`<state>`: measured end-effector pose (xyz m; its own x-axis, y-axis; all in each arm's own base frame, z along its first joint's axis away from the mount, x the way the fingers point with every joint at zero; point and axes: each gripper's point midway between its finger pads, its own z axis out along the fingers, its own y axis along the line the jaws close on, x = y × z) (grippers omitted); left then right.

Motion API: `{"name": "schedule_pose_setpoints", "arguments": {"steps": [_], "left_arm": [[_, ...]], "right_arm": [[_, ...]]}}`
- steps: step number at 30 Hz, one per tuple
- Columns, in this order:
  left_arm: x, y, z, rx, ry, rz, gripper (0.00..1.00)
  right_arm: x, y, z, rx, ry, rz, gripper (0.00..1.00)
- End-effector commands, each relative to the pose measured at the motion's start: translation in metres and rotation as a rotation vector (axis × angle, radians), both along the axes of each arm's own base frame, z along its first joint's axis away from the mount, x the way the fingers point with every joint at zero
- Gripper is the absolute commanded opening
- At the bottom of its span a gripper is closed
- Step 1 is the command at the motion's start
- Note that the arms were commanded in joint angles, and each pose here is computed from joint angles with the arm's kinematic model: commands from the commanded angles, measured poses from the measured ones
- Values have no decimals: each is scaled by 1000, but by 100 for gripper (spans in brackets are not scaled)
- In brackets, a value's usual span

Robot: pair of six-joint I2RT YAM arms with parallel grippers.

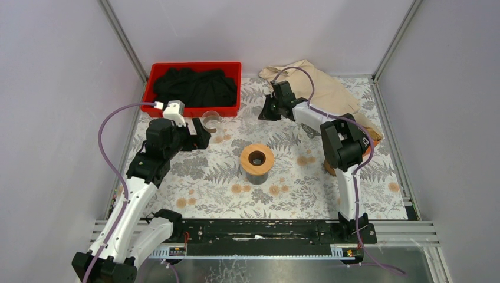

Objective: Place the coffee filter in the dripper
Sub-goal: Pick up the coffee dripper from the center of the board.

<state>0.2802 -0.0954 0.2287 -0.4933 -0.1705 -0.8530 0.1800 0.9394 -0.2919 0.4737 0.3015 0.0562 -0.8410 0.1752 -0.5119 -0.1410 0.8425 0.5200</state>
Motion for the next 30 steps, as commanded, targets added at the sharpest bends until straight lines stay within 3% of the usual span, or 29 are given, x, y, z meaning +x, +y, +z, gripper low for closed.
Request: {"name": "schedule_pose_setpoints", "arguments": {"steps": [1,6,13,30], "left_arm": [[7,-1,6,-2,-42,-10,100],[8,-1,2,0,-29,-11,100],[11,-4,3,-21,-15,-7,100],[8,-42,26,-233,44,-114,100]], "right_arm": [[13,5,59,62,-113,11,7],[5,0,77,43,-121,26,0],[-13,-15,115,8,-155,33,0],[-88,-48,204,-11,-202,86,0]]}}
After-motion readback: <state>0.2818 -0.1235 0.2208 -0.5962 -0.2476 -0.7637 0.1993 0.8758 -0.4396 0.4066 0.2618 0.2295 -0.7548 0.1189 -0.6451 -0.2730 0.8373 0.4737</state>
